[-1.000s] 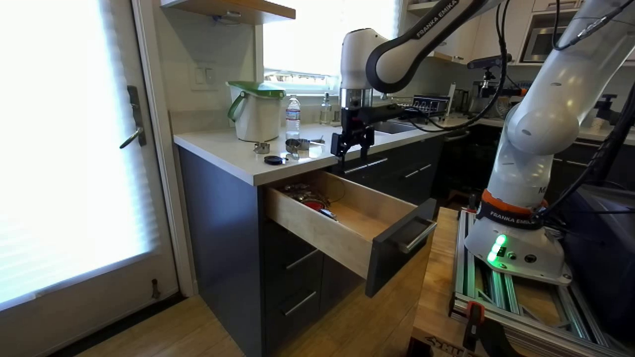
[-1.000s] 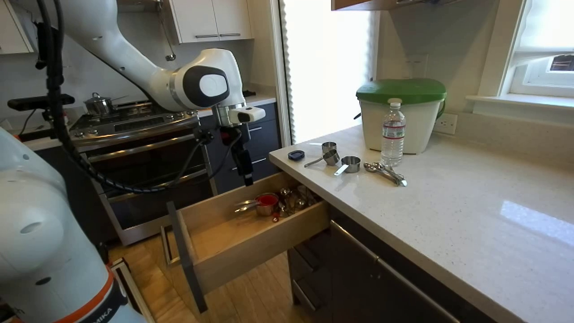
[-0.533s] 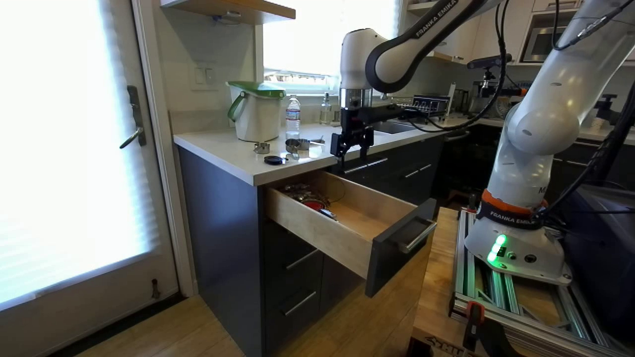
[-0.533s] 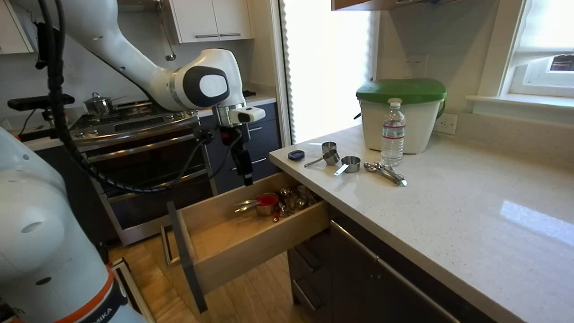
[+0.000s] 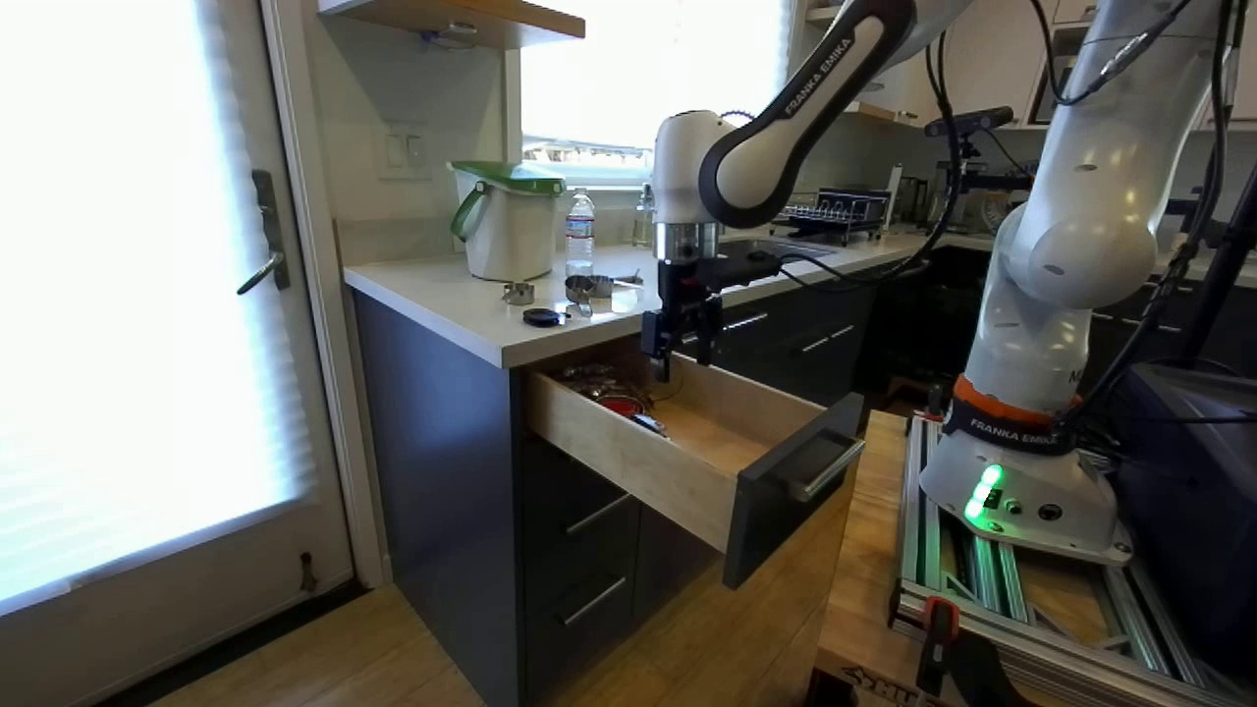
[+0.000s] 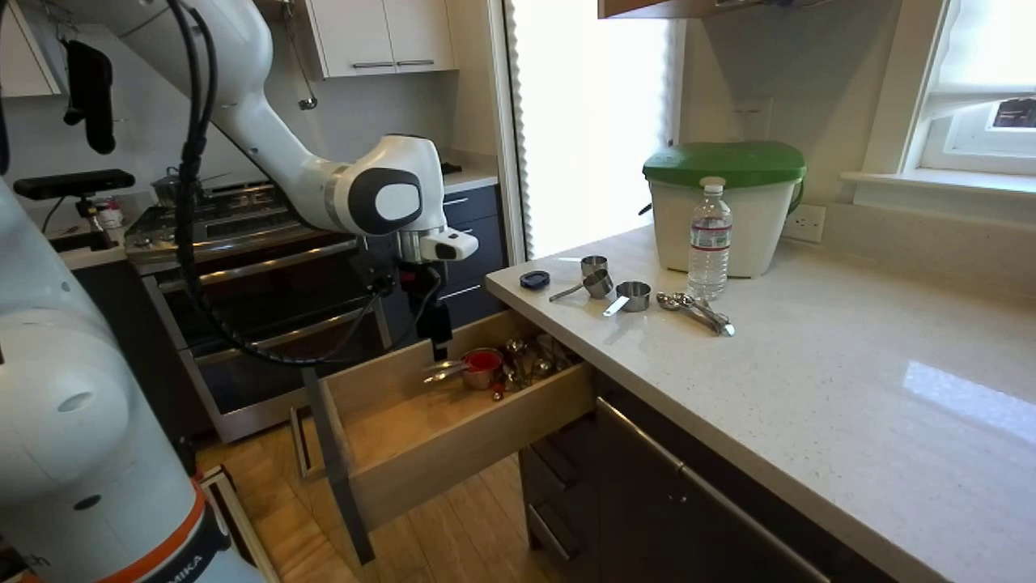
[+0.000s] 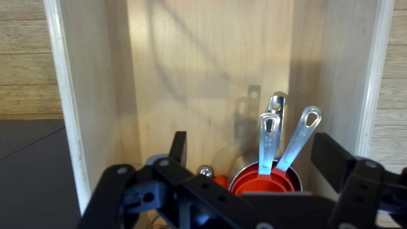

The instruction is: Remove the orange pots from the drawer and put them on the counter

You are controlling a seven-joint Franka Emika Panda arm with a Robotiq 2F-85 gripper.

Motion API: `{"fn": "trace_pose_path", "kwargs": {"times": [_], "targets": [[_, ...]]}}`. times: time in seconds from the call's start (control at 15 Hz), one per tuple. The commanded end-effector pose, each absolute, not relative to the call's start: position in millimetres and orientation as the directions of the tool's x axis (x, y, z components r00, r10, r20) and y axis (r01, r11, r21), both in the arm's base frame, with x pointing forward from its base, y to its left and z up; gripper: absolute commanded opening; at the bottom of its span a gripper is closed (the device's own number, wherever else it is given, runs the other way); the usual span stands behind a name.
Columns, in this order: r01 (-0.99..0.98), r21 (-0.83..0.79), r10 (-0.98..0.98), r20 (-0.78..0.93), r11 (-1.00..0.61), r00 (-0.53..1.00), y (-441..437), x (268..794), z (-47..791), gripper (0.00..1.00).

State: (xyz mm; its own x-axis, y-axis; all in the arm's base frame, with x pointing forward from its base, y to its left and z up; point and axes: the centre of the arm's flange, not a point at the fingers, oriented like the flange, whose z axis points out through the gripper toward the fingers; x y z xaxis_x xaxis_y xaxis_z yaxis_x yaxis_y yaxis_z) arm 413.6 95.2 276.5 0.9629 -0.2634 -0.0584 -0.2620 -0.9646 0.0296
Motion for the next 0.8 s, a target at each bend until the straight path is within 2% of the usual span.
{"fn": "trace_pose_path", "kwargs": {"times": [0.0, 0.4, 0.73], "targets": [[-0.243, -0.048, -0.237, -0.105, -0.969, 0.966, 100.9, 429.1, 248.5, 1.0], [-0.237, -0.127, -0.217, -0.151, -0.963, 0.964, 98.2, 440.7, 224.1, 1.0], [-0.22, -0.152, -0.2, -0.138, -0.964, 0.97, 90.4, 449.6, 215.2, 0.8]]}}
